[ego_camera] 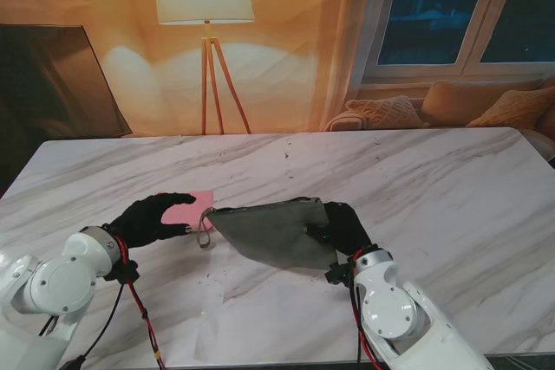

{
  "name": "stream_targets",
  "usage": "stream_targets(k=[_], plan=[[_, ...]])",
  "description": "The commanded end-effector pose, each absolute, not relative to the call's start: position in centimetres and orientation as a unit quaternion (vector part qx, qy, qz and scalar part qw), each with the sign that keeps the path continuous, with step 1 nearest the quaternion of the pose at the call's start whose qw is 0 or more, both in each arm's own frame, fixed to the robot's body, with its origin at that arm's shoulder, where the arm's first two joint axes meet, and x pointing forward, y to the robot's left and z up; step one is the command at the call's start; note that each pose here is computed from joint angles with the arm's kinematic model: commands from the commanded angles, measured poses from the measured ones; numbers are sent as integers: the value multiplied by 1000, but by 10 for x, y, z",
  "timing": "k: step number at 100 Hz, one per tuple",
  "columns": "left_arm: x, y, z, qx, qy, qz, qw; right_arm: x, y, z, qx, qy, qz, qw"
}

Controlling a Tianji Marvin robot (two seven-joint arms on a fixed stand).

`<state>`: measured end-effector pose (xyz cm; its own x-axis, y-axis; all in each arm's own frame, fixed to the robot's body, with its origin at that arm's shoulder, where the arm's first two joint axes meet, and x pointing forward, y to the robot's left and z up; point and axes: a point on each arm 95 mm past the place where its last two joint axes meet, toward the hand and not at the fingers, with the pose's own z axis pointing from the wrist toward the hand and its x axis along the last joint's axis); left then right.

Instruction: Collect documents into a storage pouch

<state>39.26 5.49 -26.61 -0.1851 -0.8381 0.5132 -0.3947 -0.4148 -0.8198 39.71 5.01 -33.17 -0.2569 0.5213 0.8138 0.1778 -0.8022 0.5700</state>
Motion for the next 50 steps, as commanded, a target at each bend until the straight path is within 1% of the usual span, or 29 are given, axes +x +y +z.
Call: stream_targets(k=[1,23,50], plan=[[395,47,-270,-612,511,-580,168,395,53,-335,600,297,734,109],[402,29,-284,-622,514,-579,120,394,54,-336,601,296,734,109],[411,10,-296,-619,515,-584,105,393,54,-336,602,294,735,108]])
